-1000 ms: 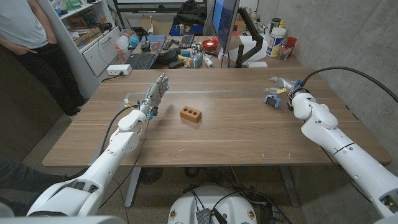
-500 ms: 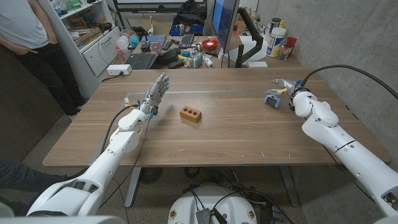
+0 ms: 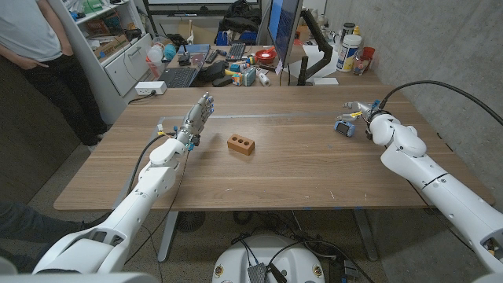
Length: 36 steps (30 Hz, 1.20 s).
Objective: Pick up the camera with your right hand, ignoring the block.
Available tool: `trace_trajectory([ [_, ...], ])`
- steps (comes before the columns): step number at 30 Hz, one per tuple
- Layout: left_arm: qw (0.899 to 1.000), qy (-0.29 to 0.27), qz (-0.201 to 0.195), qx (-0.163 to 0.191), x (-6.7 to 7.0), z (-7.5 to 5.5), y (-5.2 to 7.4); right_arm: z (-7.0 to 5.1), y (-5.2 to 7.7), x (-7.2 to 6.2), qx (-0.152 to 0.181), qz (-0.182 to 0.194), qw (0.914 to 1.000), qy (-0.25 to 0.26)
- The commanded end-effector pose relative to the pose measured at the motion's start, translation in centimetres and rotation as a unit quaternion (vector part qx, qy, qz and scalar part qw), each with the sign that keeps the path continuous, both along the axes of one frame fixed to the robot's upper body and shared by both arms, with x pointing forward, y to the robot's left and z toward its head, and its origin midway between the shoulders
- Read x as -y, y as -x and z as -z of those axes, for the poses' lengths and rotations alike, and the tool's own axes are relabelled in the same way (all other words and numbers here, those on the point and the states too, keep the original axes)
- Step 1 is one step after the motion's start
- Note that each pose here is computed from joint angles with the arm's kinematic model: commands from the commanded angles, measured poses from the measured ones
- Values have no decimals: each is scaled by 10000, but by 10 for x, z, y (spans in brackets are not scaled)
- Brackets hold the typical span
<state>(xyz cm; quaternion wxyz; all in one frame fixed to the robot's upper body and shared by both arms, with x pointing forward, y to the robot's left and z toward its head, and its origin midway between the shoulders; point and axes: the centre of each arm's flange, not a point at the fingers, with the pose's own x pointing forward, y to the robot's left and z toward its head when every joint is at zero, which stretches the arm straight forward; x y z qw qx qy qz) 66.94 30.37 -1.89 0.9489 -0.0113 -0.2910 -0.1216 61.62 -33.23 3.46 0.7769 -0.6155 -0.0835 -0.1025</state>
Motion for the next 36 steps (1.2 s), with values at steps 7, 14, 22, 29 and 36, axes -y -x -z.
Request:
trace_trajectory([
  [7, 10000, 12, -18, -18, -1, 1, 0, 4, -10, 3, -276, 75, 9996, 2],
  [14, 10000, 25, -40, -20, -1, 2, 0, 6, -14, 5, -309, 86, 9995, -13],
  [22, 10000, 44, -35, -11, -2, 2, 0, 9, -18, 5, -368, 108, 9993, -29],
  [29, 10000, 29, -35, -11, -2, 2, 0, 12, -21, 6, -429, 130, 9990, -41],
  [36, 10000, 29, -19, -36, -1, 3, -1, 14, -23, 6, -482, 153, 9987, -56],
])
